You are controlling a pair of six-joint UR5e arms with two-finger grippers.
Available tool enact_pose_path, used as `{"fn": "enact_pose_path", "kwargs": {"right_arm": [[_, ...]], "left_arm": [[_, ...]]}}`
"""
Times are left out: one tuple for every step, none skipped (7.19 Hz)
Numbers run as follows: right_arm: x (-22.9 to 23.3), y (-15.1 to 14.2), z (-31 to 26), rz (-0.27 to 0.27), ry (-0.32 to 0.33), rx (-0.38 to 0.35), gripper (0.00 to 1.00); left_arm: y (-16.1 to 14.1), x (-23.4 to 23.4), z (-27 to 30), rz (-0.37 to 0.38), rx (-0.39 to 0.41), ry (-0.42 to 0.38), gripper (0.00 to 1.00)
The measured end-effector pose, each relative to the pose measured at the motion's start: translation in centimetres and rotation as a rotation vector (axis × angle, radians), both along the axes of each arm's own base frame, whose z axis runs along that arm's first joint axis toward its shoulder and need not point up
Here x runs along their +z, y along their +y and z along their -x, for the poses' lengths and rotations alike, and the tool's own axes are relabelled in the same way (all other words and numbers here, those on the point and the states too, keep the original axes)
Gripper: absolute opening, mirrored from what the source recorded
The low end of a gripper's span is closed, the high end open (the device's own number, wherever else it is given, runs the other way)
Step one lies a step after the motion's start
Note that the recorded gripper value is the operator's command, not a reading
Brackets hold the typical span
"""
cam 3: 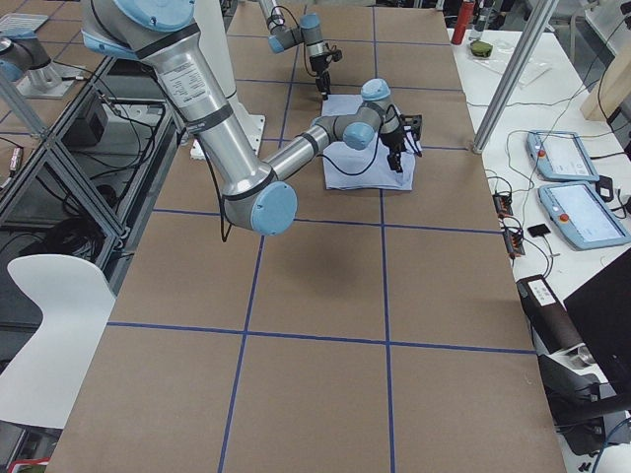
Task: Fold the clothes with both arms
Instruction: 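Lower the left gripper to the folded shirt's near side edge and grasp it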
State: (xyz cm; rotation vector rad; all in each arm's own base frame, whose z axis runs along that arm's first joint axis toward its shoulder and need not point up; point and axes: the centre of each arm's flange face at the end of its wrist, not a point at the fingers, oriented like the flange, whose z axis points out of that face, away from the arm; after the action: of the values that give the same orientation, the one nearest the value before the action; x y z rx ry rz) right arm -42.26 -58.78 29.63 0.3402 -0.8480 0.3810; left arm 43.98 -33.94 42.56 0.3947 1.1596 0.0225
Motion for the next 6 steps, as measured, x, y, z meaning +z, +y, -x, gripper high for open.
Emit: {"fn": "enact_pose_path", "kwargs": {"right_arm": [[0.0, 0.0, 0.0, 0.000, 0.000, 0.000, 1.00], [0.0, 0.0, 0.0, -0.001, 0.001, -0.001, 1.00], [0.1, 0.0, 0.0, -0.002, 0.002, -0.002, 1.00], [0.1, 0.0, 0.0, -0.002, 0.003, -0.004, 1.00], [0.1, 0.0, 0.0, -0.002, 0.004, -0.005, 1.00], [0.1, 0.0, 0.1, -0.003, 0.004, -0.006, 1.00]], "left_arm": [[0.2, 0.0, -0.2, 0.000, 0.005, 0.000, 0.36], [0.3, 0.0, -0.2, 0.000, 0.007, 0.000, 0.07], [0.3, -0.1, -0.2, -0.001, 0.008, 0.002, 0.00], [0.4, -0.1, -0.1, -0.001, 0.008, 0.004, 0.00], [0.5, -0.4, 0.4, -0.005, 0.006, 0.009, 0.00], [0.8, -0.7, 1.5, -0.011, 0.005, 0.014, 0.00]]}}
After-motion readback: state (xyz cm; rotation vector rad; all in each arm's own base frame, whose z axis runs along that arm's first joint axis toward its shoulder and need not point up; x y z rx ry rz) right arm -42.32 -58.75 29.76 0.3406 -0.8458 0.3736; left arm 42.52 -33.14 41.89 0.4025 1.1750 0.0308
